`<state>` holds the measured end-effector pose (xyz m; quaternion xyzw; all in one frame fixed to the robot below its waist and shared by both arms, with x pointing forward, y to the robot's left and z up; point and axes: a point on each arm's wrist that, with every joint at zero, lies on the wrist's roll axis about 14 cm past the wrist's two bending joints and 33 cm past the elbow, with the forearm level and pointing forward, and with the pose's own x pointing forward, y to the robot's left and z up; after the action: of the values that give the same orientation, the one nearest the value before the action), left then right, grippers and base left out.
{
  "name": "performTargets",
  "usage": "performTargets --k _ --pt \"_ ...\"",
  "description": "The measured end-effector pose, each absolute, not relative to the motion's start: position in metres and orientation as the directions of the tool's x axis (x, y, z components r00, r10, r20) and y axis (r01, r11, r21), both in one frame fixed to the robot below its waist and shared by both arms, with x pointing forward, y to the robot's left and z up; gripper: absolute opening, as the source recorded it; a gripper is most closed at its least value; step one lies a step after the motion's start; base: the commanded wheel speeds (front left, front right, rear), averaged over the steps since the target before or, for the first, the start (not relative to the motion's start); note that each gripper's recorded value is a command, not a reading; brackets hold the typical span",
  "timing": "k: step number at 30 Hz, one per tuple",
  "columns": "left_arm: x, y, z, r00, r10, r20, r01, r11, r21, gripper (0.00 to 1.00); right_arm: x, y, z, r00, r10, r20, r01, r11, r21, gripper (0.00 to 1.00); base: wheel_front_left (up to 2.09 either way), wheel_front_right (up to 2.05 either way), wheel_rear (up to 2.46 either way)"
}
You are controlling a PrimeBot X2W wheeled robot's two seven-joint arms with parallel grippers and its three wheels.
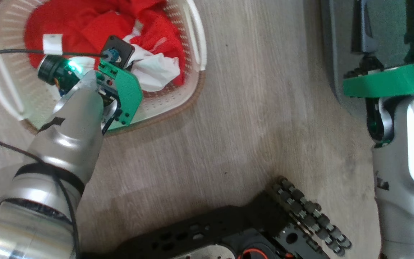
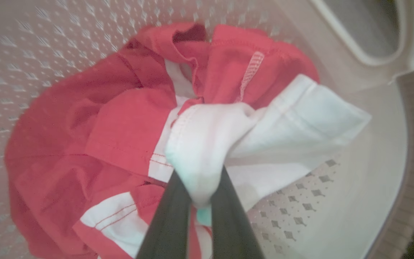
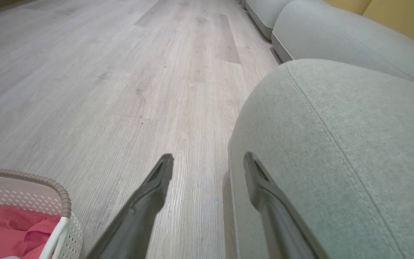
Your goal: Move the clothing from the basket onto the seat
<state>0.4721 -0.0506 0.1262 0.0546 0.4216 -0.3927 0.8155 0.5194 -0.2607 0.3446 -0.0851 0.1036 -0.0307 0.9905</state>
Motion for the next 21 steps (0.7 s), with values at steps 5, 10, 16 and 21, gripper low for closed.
performTargets --k 5,10,16,21 --pt "0.498 -0.037 0.169 0.487 -0.591 -0.643 0.6 0.762 -0.246 0.0 0.513 -0.256 0.357 0.98 -0.077 -0.185 0.046 0.985 -0.166 1.0 0.0 0.0 0.0" --pt "0.491 -0.006 0.211 0.595 -0.53 -0.604 0.464 0.84 -0.28 0.0 0.494 -0.255 0.376 0.98 -0.081 -0.179 0.054 0.987 -0.151 1.0 0.0 0.0 0.0" --pt "0.478 0.036 0.283 0.738 -0.451 -0.501 0.362 0.892 -0.27 0.0 0.457 -0.254 0.405 0.982 -0.088 -0.165 0.067 0.989 -0.133 1.0 0.0 0.0 0.0" --pt "0.464 0.068 0.35 0.852 -0.369 -0.371 0.292 0.924 -0.248 0.0 0.439 -0.241 0.441 0.994 -0.061 -0.095 0.051 0.993 -0.102 1.0 0.0 0.0 0.0"
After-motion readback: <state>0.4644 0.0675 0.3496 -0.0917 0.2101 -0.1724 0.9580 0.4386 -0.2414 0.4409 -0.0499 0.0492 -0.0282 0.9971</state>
